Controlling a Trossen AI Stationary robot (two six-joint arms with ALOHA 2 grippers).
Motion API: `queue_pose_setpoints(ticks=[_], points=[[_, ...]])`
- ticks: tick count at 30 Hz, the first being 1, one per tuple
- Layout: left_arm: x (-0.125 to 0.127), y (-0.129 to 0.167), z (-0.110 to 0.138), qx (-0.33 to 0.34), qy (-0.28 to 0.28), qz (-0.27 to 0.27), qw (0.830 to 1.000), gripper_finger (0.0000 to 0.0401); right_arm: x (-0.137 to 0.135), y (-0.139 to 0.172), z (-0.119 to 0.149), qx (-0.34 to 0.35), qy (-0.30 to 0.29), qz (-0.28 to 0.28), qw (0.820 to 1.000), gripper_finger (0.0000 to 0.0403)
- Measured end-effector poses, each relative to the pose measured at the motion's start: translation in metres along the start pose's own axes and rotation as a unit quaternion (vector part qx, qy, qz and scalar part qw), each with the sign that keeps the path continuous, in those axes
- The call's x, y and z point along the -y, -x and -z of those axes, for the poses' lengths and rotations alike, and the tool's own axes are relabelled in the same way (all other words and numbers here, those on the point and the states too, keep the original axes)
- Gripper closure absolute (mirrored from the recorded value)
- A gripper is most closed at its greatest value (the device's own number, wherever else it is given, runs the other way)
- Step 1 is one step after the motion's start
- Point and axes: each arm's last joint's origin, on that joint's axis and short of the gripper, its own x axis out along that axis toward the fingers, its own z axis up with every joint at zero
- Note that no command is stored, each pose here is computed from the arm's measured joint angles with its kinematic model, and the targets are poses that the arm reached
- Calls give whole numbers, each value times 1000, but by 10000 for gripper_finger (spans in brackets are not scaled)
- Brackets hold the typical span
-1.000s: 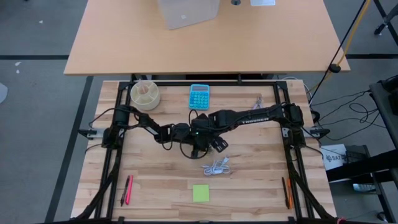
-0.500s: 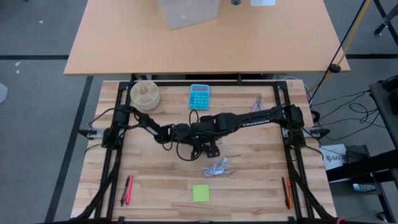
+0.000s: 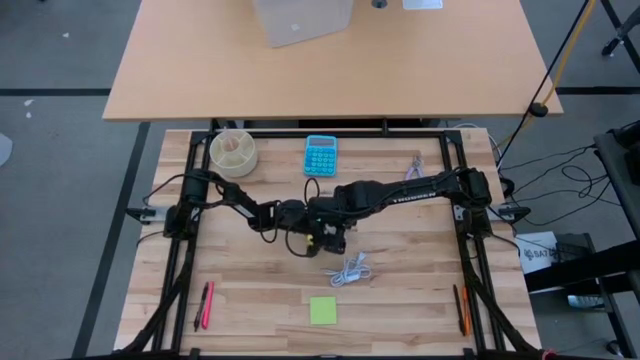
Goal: Screw lightbulb
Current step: Remove the lightbulb from the lamp
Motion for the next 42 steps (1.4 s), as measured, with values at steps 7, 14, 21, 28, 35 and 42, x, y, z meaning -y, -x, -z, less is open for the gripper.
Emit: queue_pose_setpoints(ticks=[7,14,21,28,35,42], points=[[0,0,0,0,0,-1,1000,204,3,0,4,-21,-138,6,990,43],[0,0,0,0,0,-2,1000,204,3,0,4,-23,-237,10,971,44],[0,0,0,0,0,-2,1000,204,10,0,-2,-3,-267,1,964,46],[0,0,0,0,0,-2,1000,204,14,0,-2,-7,-250,4,968,76],[0,0,0,0,0,-2,1000,204,17,-1,-2,-10,-197,4,980,130],[-1,0,0,0,0,-7,1000,204,23,-1,-3,-10,-95,3,995,129]])
